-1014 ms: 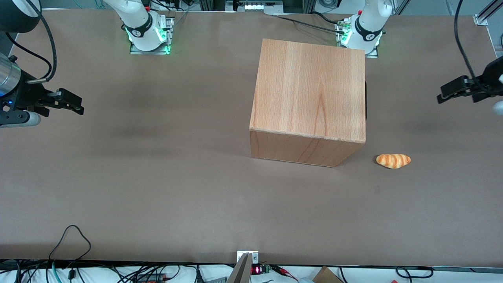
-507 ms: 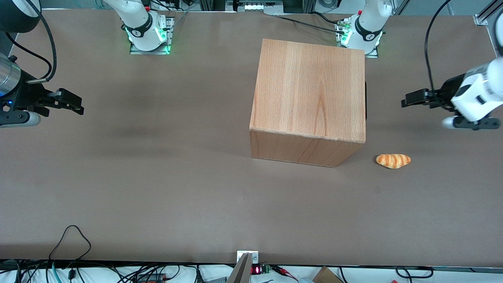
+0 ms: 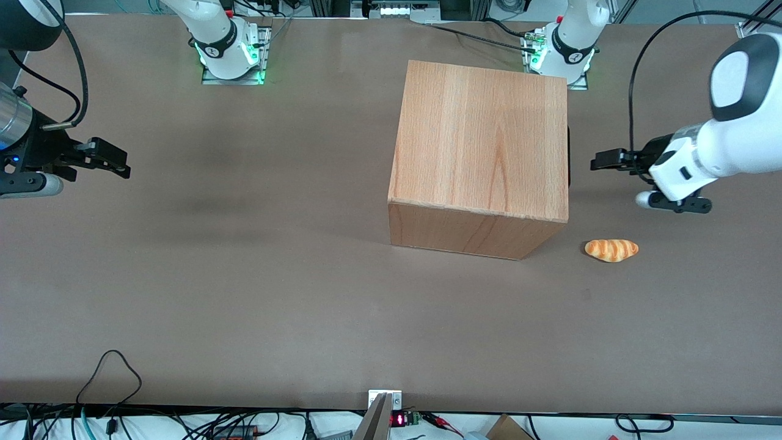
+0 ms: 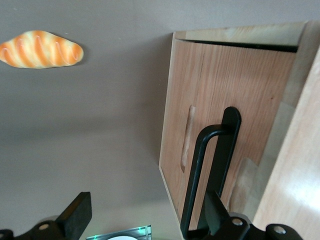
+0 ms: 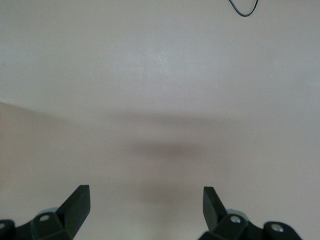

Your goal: Open top drawer with left arm

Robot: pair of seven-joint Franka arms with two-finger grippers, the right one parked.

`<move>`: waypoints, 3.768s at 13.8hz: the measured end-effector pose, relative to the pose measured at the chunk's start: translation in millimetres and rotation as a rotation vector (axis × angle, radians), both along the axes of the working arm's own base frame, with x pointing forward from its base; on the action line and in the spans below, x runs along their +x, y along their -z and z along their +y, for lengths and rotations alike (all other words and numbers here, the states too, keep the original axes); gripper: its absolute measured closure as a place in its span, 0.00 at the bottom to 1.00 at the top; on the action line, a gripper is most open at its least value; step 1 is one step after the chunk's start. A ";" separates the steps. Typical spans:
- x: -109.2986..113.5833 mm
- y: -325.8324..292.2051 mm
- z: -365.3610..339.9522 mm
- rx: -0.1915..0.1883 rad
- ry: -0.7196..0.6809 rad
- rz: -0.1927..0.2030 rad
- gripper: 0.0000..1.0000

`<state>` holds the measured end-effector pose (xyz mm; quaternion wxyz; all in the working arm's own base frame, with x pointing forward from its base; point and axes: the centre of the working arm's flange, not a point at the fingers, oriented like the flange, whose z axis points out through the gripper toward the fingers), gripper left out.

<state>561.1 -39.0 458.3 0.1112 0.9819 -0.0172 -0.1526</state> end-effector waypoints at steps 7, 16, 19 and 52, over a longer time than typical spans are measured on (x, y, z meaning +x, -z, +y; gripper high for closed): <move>-7.4 30.3 -9.9 -0.029 0.018 0.011 0.00; -18.2 56.6 -11.1 -0.062 0.039 0.040 0.00; -20.0 63.8 -10.9 -0.065 0.042 0.037 0.00; -26.3 77.7 108.7 0.035 -0.081 0.016 0.00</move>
